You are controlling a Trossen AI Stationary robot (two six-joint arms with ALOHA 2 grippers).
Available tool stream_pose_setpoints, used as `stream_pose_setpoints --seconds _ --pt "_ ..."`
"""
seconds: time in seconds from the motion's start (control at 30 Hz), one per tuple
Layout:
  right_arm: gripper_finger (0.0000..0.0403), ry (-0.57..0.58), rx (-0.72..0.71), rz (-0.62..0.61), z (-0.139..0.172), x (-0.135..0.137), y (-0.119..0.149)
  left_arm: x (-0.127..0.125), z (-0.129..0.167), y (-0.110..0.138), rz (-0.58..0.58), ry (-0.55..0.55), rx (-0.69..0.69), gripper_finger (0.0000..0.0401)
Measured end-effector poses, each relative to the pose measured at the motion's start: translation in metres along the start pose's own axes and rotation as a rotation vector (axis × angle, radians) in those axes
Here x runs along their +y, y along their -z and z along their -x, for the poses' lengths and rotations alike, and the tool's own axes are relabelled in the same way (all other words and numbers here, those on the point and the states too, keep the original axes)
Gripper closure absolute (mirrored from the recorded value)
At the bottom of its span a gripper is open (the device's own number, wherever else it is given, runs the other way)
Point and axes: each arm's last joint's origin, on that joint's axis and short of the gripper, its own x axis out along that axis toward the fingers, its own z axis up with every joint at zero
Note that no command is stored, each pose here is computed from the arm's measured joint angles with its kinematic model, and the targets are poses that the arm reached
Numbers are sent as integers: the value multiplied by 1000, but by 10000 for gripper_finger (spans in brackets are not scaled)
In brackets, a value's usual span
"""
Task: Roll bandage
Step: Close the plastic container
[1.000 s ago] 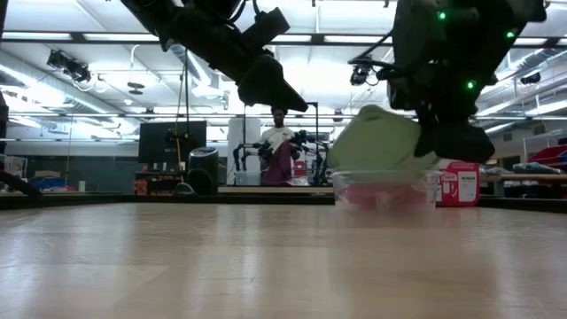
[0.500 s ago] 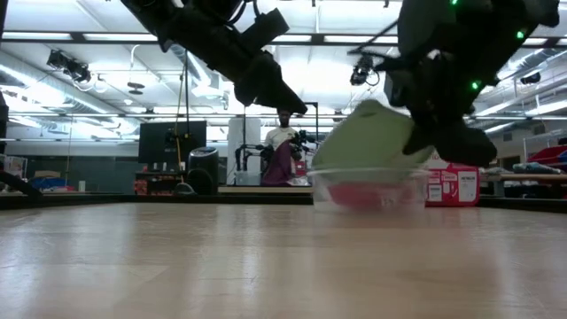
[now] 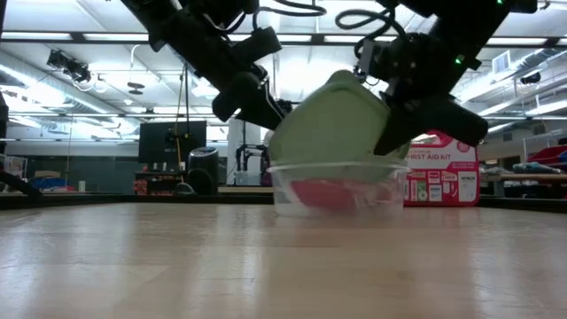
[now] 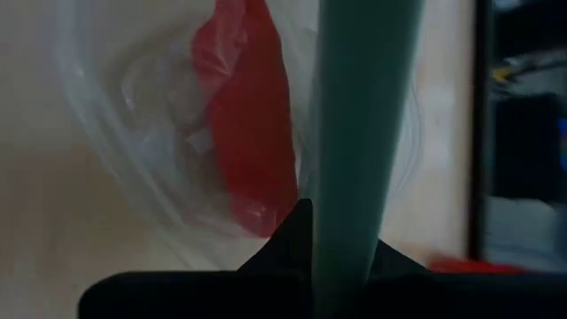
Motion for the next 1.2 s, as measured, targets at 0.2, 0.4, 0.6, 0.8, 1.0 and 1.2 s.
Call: stream_pose_setpoints --seconds 0.2,0.4,0.6,0.8,1.0,1.2 --pt "399 23 -39 14 1 0 -5 5 16 0 19 35 19 229" --pt "398 118 -70 77 11 2 -6 8 29 -6 82 177 -56 229" --pt "398 253 -56 257 20 8 -6 4 30 1 83 234 5 229" --pt "398 359 -13 343 22 7 -4 1 31 0 87 248 3 229" --pt "398 386 18 419 20 5 -3 0 32 -2 90 276 -17 229" --pt "399 401 26 479 8 0 -2 2 31 -2 87 238 -20 229"
